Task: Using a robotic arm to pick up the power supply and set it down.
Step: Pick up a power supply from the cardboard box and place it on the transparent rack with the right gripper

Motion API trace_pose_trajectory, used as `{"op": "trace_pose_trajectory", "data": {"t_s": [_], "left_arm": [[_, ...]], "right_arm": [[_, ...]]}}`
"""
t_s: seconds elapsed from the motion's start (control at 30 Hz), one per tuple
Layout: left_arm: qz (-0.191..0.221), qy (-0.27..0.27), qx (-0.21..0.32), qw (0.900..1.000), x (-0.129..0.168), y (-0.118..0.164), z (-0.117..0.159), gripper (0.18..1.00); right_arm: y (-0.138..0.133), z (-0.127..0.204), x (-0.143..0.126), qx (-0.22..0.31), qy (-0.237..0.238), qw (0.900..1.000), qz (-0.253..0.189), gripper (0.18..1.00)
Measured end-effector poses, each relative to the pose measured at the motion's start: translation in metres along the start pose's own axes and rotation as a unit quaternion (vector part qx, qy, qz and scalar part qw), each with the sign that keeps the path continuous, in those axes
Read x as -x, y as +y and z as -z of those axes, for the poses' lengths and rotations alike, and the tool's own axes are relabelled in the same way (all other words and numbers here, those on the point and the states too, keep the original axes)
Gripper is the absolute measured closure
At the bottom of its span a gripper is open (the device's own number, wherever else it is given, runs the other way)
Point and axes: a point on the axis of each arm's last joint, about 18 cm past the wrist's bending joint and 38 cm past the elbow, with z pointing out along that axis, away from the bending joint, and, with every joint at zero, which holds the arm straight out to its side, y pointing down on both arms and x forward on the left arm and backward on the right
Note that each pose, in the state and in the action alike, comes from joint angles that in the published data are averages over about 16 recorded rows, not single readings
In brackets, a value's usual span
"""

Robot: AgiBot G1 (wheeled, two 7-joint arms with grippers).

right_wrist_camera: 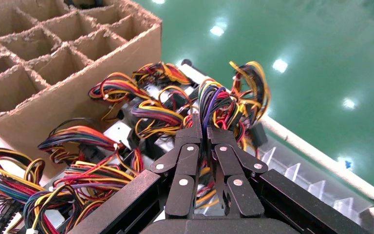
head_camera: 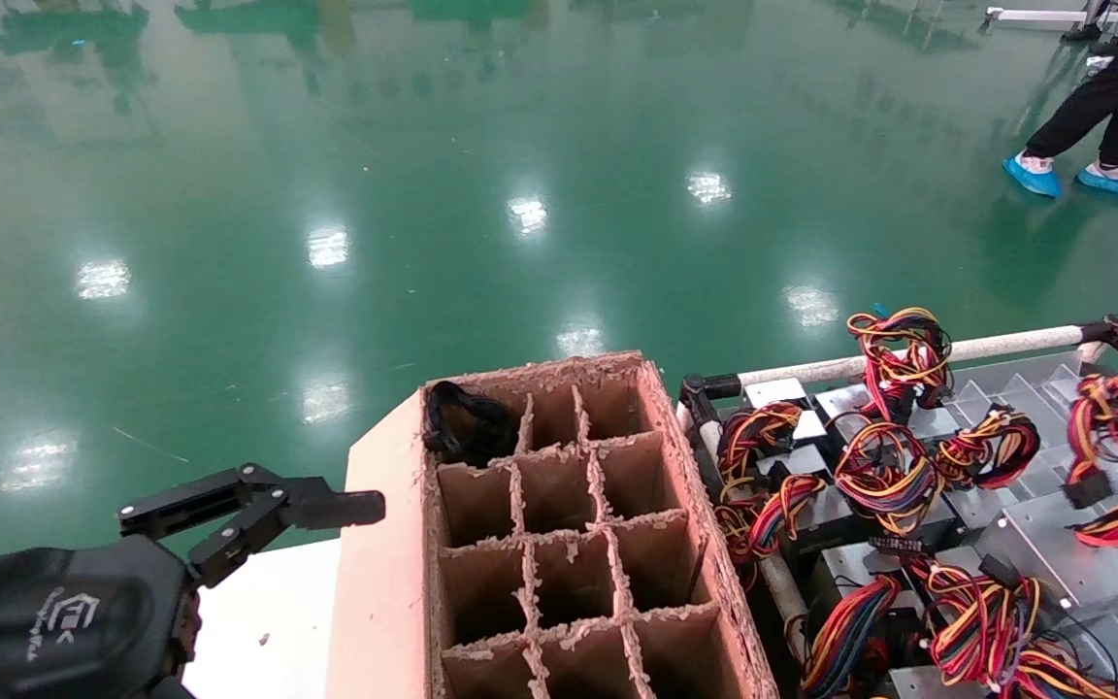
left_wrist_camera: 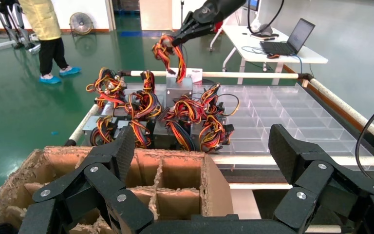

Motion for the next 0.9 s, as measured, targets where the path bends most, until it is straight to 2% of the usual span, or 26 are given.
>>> {"op": "trace_pose_trajectory", "data": {"t_s": [0.43, 0.9], "left_arm": [[0.0, 0.0, 0.0, 1.0, 0.0, 0.0, 0.0, 0.184], [0.0, 0.0, 0.0, 1.0, 0.0, 0.0, 0.0, 0.184]], "right_arm": [[0.02, -0.019, 0.006, 0.002, -0.014, 1.0, -0.027, 0.986], [0.054, -0.011, 0.012, 0.006, -0.001, 0.998, -0.062, 0.986]]}}
